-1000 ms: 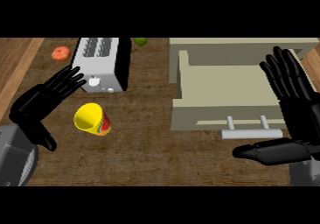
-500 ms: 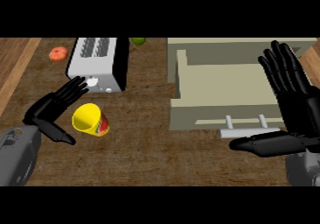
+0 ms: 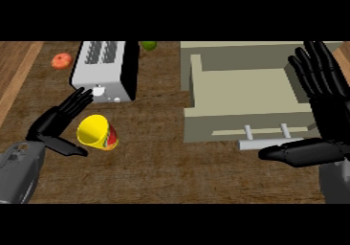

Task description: Pick up the cup, place it into the drawer and close the drawer

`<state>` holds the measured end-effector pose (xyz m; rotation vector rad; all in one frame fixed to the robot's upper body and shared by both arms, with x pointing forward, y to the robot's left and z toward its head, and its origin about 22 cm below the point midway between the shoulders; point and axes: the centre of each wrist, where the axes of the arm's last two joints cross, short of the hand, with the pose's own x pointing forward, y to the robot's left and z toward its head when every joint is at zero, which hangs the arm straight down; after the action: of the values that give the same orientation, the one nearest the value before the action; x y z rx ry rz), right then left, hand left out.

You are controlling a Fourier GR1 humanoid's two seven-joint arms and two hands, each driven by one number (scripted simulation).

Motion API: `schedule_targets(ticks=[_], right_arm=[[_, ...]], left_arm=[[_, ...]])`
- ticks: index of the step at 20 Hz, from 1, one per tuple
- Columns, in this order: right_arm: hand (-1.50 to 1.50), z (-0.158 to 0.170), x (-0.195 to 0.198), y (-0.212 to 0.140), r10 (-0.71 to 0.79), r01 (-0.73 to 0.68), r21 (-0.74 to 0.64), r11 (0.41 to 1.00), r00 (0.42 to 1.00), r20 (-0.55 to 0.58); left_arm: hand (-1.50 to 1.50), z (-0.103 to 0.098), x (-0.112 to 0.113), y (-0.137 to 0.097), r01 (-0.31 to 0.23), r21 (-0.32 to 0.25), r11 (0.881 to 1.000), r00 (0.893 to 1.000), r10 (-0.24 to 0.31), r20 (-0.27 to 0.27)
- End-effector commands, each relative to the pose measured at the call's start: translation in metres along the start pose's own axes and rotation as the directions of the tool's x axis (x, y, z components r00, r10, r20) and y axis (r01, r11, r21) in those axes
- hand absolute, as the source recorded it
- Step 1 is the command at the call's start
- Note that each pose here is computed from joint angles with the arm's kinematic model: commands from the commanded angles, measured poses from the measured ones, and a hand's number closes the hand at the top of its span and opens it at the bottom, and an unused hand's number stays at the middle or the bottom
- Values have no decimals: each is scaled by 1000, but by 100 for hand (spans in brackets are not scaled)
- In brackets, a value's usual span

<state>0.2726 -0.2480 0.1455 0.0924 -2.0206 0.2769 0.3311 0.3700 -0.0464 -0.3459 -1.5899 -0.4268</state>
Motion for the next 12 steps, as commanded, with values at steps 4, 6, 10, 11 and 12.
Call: schedule_targets(ticks=[4,6,10,11,12], right_arm=[[-150,1,-1,4,-6,6,5,1000,1000,-4],[-150,-2,3,-13,13,-13,12,1000,1000,-12],[-150,-9,12,7,-10,9,9,1000,1000,16],[-150,-2,-3,-1,-16,16,5,1000,1000,-9],[-150,-16,16,5,5,-5,9,1000,1000,24]], left_arm=[[-150,19,-41,-29,-106,-90,990,993,110,40],[-150,25,-46,-31,-105,-102,989,993,110,37],[-150,1,-35,-29,-115,-97,989,991,121,58],[-150,12,-41,-29,-120,-87,989,990,126,59],[-150,14,-41,-28,-100,-97,990,993,105,52]])
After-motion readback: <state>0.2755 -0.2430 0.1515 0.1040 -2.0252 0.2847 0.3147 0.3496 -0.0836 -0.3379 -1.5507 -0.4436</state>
